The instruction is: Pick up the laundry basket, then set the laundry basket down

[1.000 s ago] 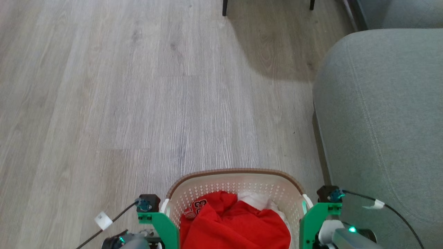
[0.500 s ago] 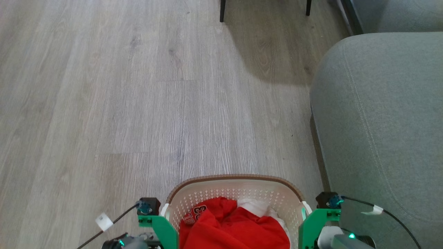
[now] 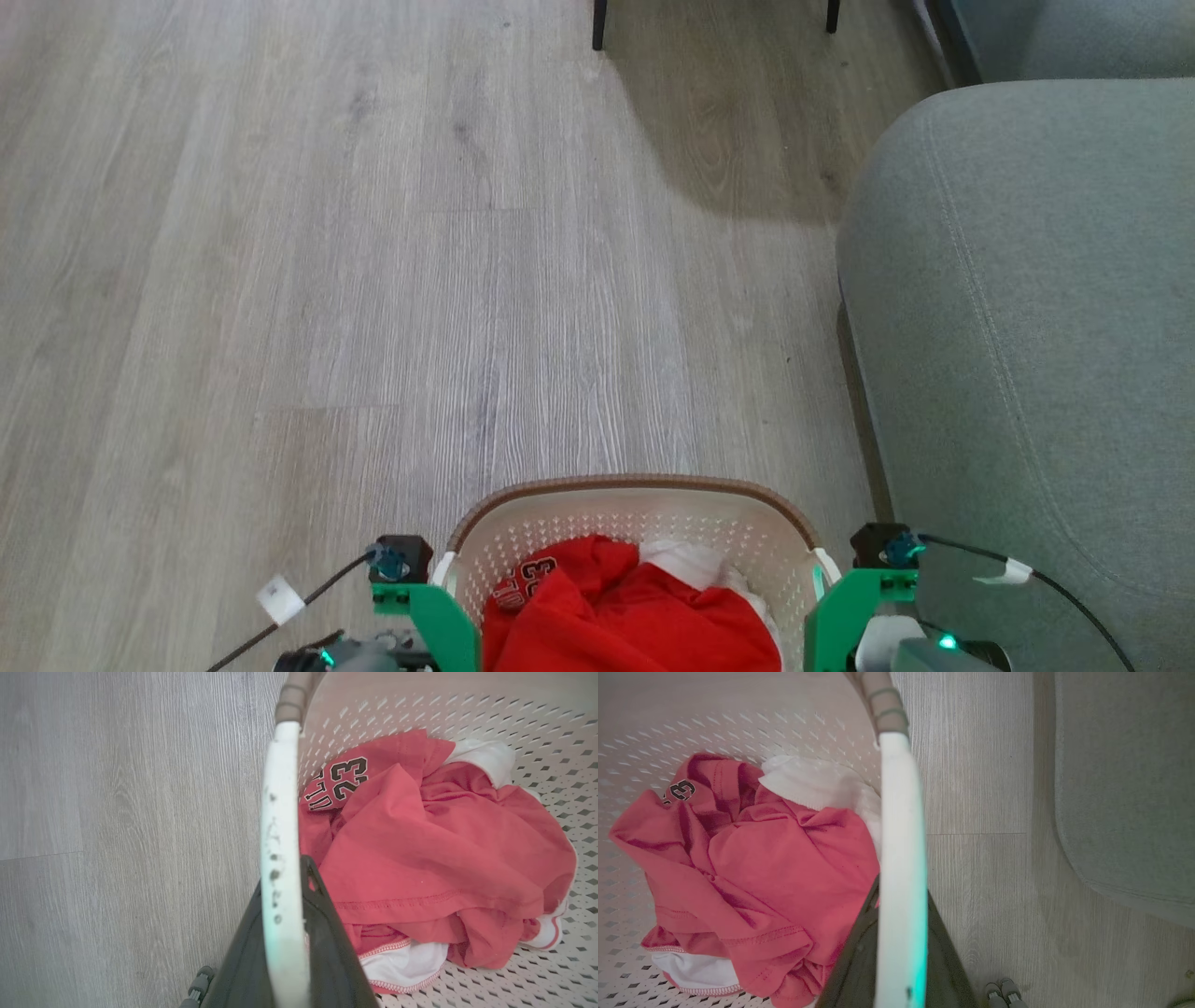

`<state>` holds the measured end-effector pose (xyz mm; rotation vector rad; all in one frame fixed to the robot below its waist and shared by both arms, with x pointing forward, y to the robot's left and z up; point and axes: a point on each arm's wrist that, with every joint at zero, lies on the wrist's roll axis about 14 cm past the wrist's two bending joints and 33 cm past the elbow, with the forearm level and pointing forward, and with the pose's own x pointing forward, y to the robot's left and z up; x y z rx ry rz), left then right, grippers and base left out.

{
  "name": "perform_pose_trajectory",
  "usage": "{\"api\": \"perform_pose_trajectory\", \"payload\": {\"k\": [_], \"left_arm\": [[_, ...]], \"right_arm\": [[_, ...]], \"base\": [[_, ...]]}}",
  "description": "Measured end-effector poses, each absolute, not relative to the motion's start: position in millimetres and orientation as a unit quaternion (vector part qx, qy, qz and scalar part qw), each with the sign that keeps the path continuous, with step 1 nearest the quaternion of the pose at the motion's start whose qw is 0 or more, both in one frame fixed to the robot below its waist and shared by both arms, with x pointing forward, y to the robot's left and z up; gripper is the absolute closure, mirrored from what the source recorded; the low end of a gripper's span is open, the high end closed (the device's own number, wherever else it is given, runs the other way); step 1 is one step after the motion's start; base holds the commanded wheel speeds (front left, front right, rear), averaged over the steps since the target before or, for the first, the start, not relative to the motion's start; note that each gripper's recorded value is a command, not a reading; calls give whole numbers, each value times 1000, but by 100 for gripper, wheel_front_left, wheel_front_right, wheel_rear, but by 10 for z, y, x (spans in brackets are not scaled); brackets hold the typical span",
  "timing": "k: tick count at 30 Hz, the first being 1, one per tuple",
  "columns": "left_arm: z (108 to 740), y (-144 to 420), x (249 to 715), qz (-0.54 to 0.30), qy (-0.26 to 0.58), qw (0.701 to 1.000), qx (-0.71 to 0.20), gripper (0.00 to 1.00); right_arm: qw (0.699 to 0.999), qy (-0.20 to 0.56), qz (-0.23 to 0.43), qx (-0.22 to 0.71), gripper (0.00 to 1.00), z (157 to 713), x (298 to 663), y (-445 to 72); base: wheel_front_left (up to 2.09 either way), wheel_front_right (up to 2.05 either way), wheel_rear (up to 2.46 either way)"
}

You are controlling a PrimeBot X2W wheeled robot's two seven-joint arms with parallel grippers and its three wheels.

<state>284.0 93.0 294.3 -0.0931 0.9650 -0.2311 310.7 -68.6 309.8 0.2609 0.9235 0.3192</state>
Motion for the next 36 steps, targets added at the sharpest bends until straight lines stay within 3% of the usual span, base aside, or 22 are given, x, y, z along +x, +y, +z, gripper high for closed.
{"api": "perform_pose_trajectory", "payload": {"k": [17, 36], "left_arm": [[2863, 914, 2915, -114, 472, 874, -38, 100], [2771, 912, 4013, -120, 436, 892, -17, 100]], "right_arm": [[878, 440, 154, 113, 100, 3073, 3293, -711], [896, 400, 165, 96, 100, 2993, 4370, -666]], "base": [[0, 0, 0], [0, 0, 0]]}}
